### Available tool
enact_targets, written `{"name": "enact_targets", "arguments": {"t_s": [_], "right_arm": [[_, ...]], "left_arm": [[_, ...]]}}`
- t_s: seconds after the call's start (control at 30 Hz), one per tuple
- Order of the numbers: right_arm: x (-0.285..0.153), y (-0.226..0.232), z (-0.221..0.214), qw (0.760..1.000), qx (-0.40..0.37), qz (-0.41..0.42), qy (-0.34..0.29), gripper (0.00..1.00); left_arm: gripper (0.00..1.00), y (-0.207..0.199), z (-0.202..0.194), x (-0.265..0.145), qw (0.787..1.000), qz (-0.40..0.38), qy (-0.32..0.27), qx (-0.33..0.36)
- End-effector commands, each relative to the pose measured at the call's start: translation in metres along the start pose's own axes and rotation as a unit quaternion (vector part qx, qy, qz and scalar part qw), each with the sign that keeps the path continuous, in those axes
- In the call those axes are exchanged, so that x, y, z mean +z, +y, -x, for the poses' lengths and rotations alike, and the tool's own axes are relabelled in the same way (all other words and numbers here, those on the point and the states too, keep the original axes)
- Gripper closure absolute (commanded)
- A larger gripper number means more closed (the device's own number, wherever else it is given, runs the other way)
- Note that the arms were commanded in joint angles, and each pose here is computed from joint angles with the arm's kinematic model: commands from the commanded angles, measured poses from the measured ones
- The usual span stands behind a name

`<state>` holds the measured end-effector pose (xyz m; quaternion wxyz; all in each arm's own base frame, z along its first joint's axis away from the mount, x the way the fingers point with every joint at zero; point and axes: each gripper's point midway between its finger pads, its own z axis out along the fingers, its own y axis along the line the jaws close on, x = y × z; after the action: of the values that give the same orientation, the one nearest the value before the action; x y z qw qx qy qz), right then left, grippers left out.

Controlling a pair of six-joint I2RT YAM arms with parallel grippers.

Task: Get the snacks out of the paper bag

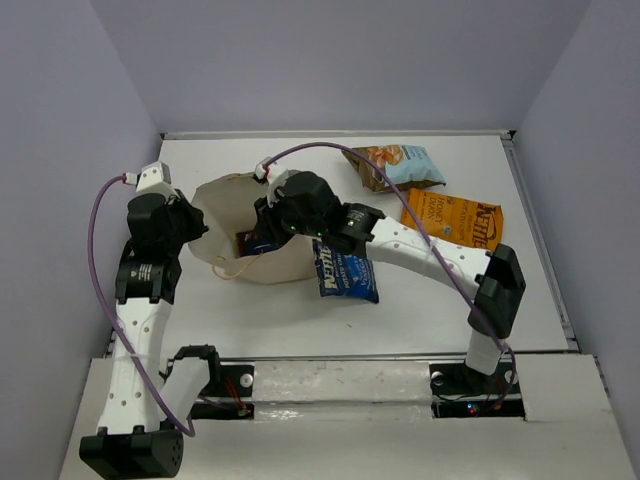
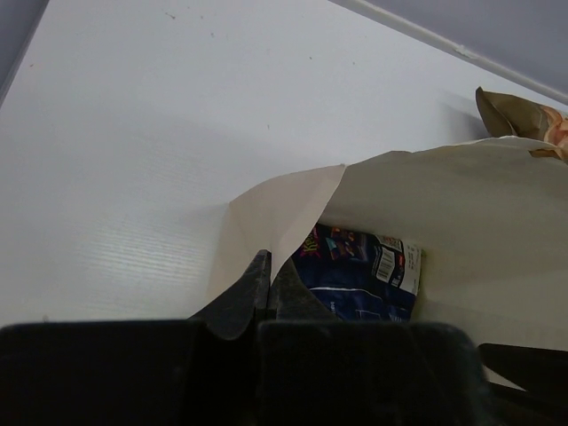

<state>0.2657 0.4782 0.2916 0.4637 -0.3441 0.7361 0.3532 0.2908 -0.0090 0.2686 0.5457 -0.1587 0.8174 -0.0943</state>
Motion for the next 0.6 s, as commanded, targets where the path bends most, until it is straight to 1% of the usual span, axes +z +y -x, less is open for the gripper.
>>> {"name": "enact_targets", "arguments": {"t_s": [0.0,0.1,0.13,0.17,0.2,0.23,0.27,0.33,0.37,0.4,0.43,0.47,0.5,0.53,0.57], "right_arm": [[-0.012,0.010,0.002,0.999,0.037,0.004,-0.001,0.71],[-0.019,-0.020,-0.030,0.995,0.053,-0.080,0.030,0.73],[-0.028,-0.033,-0.053,0.992,0.052,-0.108,0.051,0.73],[-0.036,-0.049,-0.066,0.985,0.052,-0.151,0.060,0.73],[-0.043,-0.057,-0.078,0.982,0.050,-0.171,0.069,0.73],[-0.053,-0.062,-0.104,0.977,0.042,-0.186,0.093,0.71],[-0.058,-0.065,-0.117,0.974,0.025,-0.199,0.105,0.68],[-0.065,-0.069,-0.143,0.968,0.001,-0.214,0.131,0.64],[-0.068,-0.075,-0.155,0.962,-0.015,-0.234,0.141,0.61],[-0.070,-0.077,-0.170,0.958,-0.033,-0.240,0.157,0.54],[-0.068,-0.075,-0.180,0.955,-0.042,-0.241,0.167,0.50],[-0.064,-0.074,-0.180,0.957,-0.042,-0.235,0.163,0.39],[-0.059,-0.072,-0.179,0.960,-0.044,-0.227,0.159,0.34],[-0.051,-0.069,-0.180,0.962,-0.046,-0.217,0.157,0.27],[-0.047,-0.062,-0.169,0.966,-0.050,-0.209,0.142,0.27]], "left_arm": [[1.00,-0.011,0.011,-0.008,0.999,-0.027,-0.031,-0.008],[1.00,-0.009,0.004,-0.013,0.999,-0.026,-0.029,-0.017],[1.00,-0.009,0.003,-0.018,0.999,-0.029,-0.033,-0.019],[1.00,-0.006,-0.007,-0.017,0.999,-0.028,-0.022,-0.018],[1.00,-0.005,-0.010,-0.021,0.999,-0.029,-0.024,-0.021],[1.00,-0.006,-0.015,-0.022,0.999,-0.032,-0.020,-0.028],[1.00,-0.014,-0.015,-0.027,0.998,-0.058,-0.021,-0.020],[1.00,-0.028,-0.010,-0.030,0.994,-0.098,-0.035,-0.007],[1.00,-0.032,-0.010,-0.032,0.993,-0.112,-0.036,0.000],[1.00,-0.045,-0.014,-0.036,0.988,-0.154,-0.027,0.020],[1.00,-0.053,-0.012,-0.038,0.983,-0.177,-0.029,0.032],[1.00,-0.059,-0.013,-0.040,0.980,-0.192,-0.024,0.042],[1.00,-0.063,-0.018,-0.037,0.979,-0.197,-0.010,0.050],[1.00,-0.066,-0.014,-0.037,0.978,-0.198,-0.011,0.065],[1.00,-0.064,-0.014,-0.033,0.979,-0.191,-0.008,0.076]]}}
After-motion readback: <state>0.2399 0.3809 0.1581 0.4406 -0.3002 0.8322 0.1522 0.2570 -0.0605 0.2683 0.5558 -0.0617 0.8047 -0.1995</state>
